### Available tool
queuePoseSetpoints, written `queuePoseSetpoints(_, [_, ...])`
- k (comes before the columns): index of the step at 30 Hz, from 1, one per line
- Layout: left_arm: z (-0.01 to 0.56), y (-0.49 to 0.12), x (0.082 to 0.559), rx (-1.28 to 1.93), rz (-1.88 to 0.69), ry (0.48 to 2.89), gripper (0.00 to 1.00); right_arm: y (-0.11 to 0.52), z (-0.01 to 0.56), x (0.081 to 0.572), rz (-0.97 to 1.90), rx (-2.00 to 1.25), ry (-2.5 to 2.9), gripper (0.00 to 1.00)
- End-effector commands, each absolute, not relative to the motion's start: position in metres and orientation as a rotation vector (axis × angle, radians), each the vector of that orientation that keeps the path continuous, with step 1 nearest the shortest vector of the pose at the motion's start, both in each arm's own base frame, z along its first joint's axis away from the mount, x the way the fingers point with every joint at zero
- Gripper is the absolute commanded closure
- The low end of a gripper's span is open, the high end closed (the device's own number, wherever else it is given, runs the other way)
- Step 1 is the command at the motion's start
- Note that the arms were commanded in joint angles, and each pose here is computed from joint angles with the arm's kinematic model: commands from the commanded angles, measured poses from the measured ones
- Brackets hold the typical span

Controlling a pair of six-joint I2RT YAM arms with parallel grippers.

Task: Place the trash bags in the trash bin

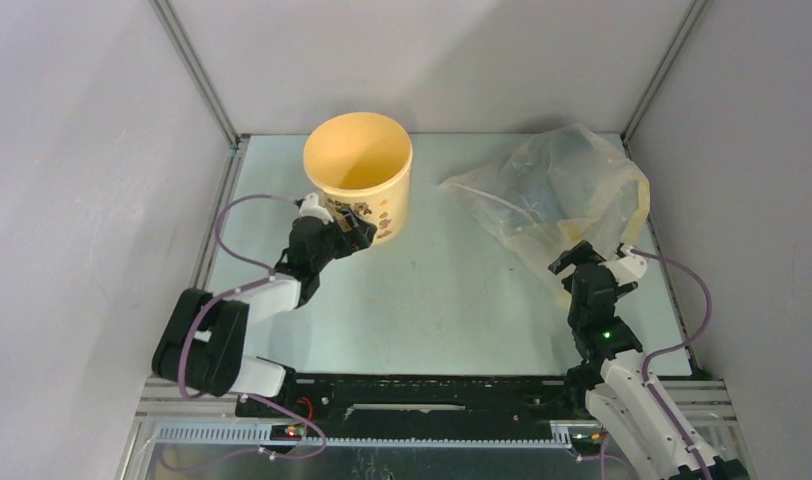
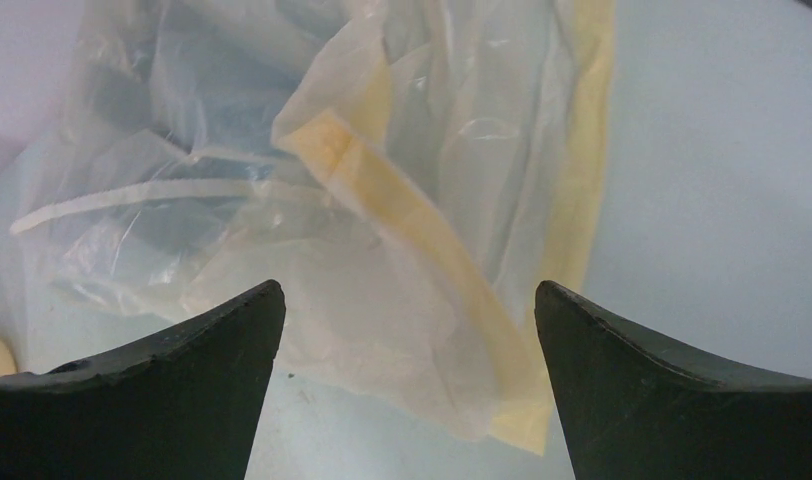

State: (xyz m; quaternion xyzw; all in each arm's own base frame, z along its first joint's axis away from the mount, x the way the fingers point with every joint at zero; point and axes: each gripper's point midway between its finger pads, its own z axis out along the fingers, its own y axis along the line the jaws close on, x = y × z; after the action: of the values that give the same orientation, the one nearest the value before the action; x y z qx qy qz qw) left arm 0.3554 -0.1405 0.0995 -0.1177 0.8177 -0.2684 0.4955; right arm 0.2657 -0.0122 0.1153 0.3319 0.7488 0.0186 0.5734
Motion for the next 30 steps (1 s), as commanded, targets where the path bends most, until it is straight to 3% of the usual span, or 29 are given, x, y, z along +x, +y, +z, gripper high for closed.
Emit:
queuePoseSetpoints(1, [0.121,-0.176,0.376,-0.190,-0.748,1.939,0.04,-0.035,0.131,0.261,-0.046,0.888,1.666,0.03])
queuePoseSetpoints(5, [0.124,-0.181,0.361,-0.141,-0.754,1.941,0.03,-0.025,0.121,0.272,0.019,0.840,1.741,0.12])
queuePoseSetpoints(7, [0.132,-0.181,0.348,-0.123,-0.767,1.945,0.02,-0.018,0.114,0.278,0.057,0.807,1.789,0.22])
queuePoseSetpoints(9, [0.143,-0.180,0.335,-0.106,-0.756,1.945,0.02,-0.007,0.115,0.284,0.099,0.744,1.818,0.42])
queuePoseSetpoints(12, [0.156,-0.187,0.310,-0.045,-0.759,1.927,0.02,0.023,0.129,0.295,0.224,0.583,1.825,0.95])
queuePoseSetpoints(13, [0.157,-0.192,0.302,-0.003,-0.765,1.919,0.02,0.038,0.135,0.297,0.268,0.517,1.826,1.00])
queuePoseSetpoints(18, [0.156,-0.208,0.274,0.201,-0.769,1.847,0.03,0.130,0.168,0.291,0.461,0.113,1.760,1.00])
queuePoseSetpoints(22, [0.167,-0.227,0.261,0.320,-0.815,1.792,0.05,0.220,0.187,0.257,0.682,-0.314,1.660,0.99])
queuePoseSetpoints(26, [0.167,-0.247,0.250,0.435,-0.805,1.769,0.06,0.268,0.177,0.235,0.664,-0.635,1.655,0.73])
queuePoseSetpoints(30, [0.165,-0.264,0.240,0.519,-0.784,1.761,0.06,0.256,0.179,0.239,0.590,-0.596,1.693,0.56])
